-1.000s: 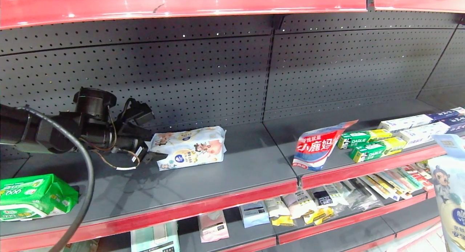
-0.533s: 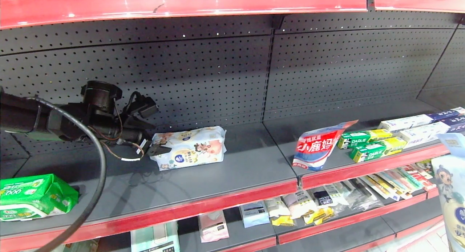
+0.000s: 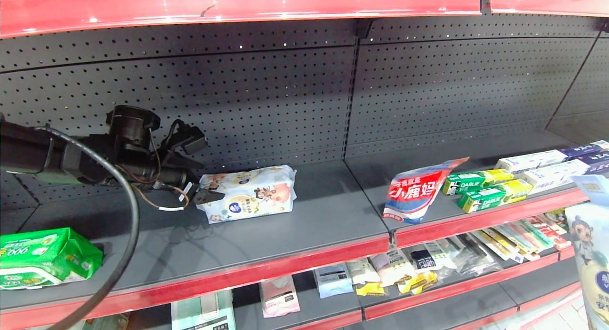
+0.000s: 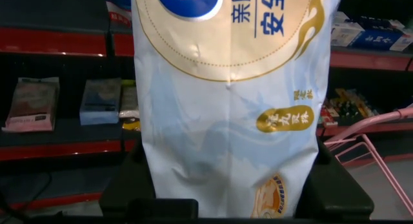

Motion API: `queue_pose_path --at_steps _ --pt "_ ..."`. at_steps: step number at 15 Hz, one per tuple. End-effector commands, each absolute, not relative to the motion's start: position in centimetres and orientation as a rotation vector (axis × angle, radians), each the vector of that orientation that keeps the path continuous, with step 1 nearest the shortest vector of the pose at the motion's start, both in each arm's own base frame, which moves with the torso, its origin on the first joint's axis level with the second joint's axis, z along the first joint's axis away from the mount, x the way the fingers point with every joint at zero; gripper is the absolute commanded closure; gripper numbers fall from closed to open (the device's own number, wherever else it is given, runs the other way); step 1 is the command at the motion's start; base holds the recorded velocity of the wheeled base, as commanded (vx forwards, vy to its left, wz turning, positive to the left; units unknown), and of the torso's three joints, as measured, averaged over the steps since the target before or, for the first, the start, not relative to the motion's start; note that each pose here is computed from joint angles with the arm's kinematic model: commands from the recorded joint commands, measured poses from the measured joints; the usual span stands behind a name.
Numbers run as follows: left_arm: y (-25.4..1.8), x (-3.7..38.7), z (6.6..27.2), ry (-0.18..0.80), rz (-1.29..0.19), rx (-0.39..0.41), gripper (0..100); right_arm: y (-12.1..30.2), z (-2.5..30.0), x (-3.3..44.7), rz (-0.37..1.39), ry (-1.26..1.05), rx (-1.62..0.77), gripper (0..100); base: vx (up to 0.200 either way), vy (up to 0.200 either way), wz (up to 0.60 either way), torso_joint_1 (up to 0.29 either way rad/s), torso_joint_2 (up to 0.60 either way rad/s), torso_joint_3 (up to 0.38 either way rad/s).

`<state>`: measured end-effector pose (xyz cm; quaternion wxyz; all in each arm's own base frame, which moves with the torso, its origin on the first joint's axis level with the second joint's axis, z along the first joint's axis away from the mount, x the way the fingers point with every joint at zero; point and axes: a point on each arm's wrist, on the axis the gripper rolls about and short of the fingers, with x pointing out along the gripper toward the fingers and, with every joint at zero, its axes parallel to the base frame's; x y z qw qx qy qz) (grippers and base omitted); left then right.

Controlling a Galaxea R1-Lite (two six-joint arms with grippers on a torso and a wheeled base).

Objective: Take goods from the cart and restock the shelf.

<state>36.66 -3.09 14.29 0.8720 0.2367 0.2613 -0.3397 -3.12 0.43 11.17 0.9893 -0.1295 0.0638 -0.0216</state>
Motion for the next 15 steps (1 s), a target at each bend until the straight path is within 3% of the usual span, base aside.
queue_pose_path --at_steps 1,5,15 --pt "-3.1 36.5 14.6 0.536 -0.708 0.497 0 0.4 11.2 -3.1 -0.043 0.131 -0.26 100 0.0 0.0 0.0 0.0 0.0 0.0" --pt "-3.1 36.6 14.8 0.551 -0.714 0.497 0 0.4 11.1 -3.1 -0.048 0.135 -0.26 100 0.0 0.0 0.0 0.0 0.0 0.0" --pt "-4.6 39.2 11.4 0.6 -0.781 0.518 0 0.4 10.9 -3.0 -0.053 0.142 -0.262 100 0.0 0.0 0.0 0.0 0.0 0.0"
